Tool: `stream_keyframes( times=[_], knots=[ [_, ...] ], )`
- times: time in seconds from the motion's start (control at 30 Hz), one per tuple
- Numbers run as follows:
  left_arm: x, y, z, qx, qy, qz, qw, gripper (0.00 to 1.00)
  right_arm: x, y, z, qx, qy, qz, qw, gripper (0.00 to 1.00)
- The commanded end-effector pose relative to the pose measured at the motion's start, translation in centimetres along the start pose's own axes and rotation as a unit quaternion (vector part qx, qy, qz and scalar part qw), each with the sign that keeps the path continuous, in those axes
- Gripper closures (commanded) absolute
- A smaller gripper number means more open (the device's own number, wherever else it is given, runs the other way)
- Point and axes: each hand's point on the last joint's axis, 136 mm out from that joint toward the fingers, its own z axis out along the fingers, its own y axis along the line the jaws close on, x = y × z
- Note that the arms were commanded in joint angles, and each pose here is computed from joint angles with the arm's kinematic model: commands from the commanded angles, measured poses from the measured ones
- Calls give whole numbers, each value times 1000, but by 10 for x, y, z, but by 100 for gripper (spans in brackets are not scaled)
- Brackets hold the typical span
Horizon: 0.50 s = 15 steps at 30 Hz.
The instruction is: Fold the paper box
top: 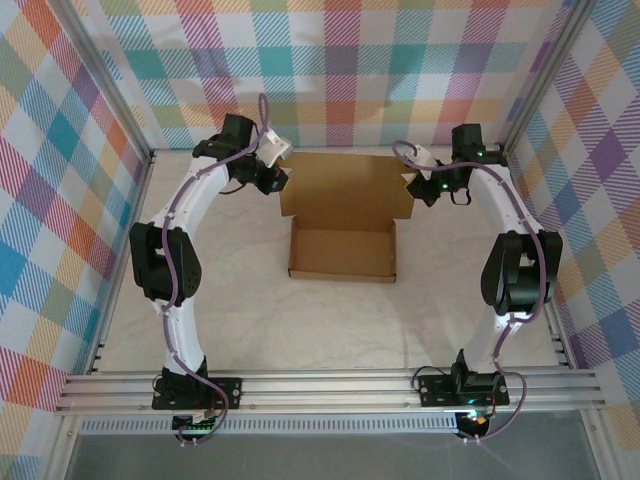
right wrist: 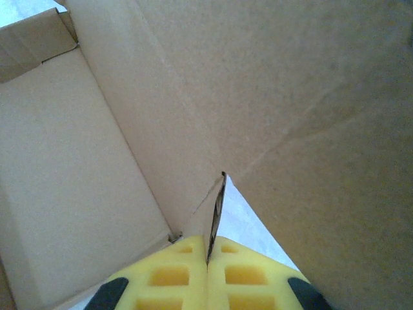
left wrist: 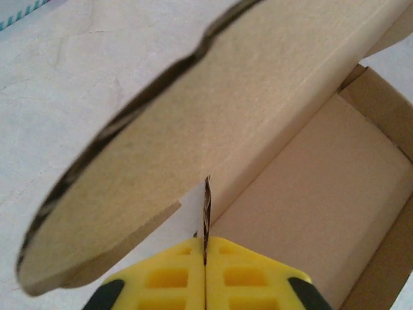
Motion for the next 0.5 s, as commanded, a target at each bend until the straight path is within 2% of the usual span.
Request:
stream_keyframes(
  times=[0.0, 0.27, 0.47],
  knots=[
    [-9, -10, -4, 11, -5, 9, 1000, 99, -10, 14, -8, -11, -10, -25, 1000, 100],
    [-17, -8, -5, -17, -19, -2, 1000, 100, -19, 13, -9, 30, -14, -5, 999, 100],
    [-39, 1, -4, -55, -77, -63, 993, 100, -41, 2, 0, 134, -21, 64, 989, 100]
  ],
)
